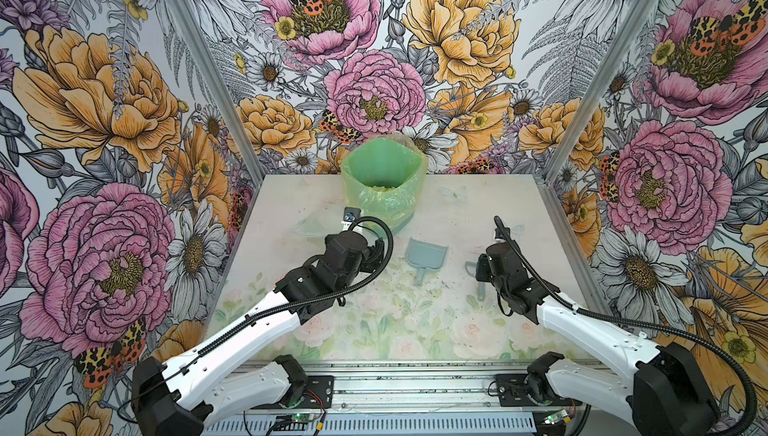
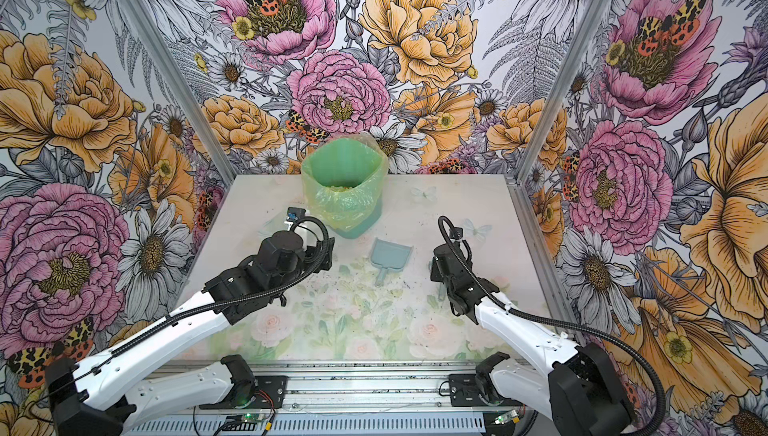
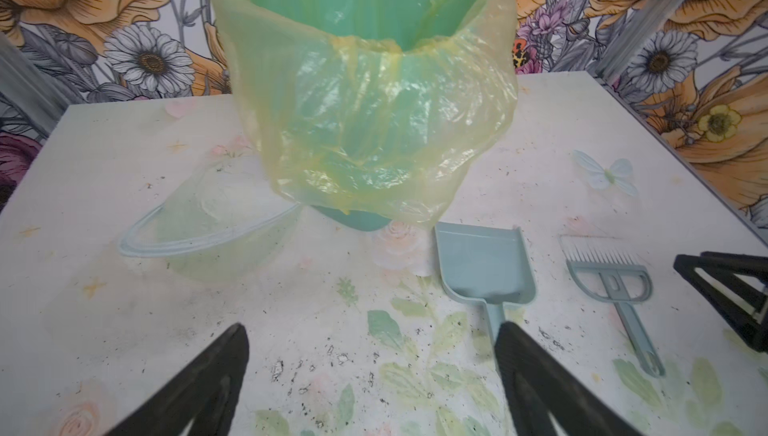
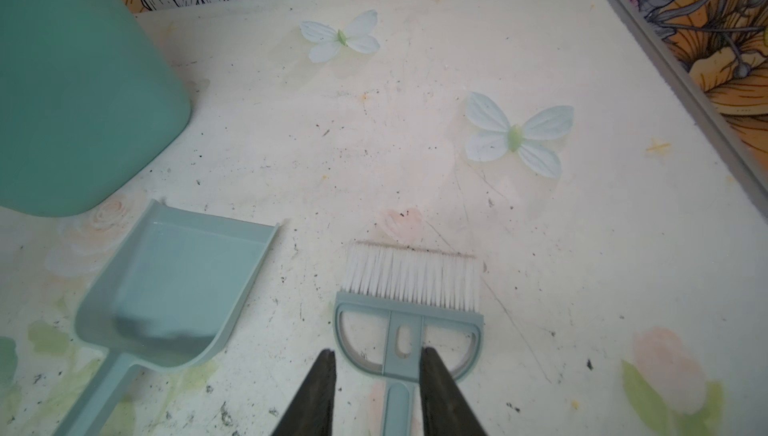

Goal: Sweep away the paper scraps from the table

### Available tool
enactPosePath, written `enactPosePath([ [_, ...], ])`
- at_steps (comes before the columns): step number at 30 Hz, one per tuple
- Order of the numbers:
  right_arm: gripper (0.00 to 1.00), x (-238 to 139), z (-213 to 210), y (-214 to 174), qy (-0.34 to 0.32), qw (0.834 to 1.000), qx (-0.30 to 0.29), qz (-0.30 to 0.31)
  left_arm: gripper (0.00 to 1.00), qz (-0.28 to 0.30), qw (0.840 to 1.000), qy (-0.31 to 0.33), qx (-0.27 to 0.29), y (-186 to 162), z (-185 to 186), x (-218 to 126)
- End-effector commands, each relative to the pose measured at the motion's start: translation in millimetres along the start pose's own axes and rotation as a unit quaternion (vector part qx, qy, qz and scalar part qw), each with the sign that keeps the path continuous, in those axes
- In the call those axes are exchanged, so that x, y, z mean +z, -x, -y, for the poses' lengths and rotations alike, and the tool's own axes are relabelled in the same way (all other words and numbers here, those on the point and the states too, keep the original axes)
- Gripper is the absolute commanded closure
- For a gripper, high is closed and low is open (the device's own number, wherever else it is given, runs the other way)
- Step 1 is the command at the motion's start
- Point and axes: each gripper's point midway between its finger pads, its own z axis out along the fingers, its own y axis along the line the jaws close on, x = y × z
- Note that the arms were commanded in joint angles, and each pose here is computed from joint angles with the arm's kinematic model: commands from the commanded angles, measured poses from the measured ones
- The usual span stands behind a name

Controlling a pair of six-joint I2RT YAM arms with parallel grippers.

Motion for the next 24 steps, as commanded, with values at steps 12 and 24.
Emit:
enactPosePath([
  [12,0.64,-19,0,70,-0.017,0.995,-0.068,0.068,0.01,0.068,0.993,0.082,0.048,3,-63,6],
  [24,0.63,5,33,84,-0.049,0.992,-0.070,0.097,0.01,0.079,0.989,0.121,0.043,-12,-113,35],
])
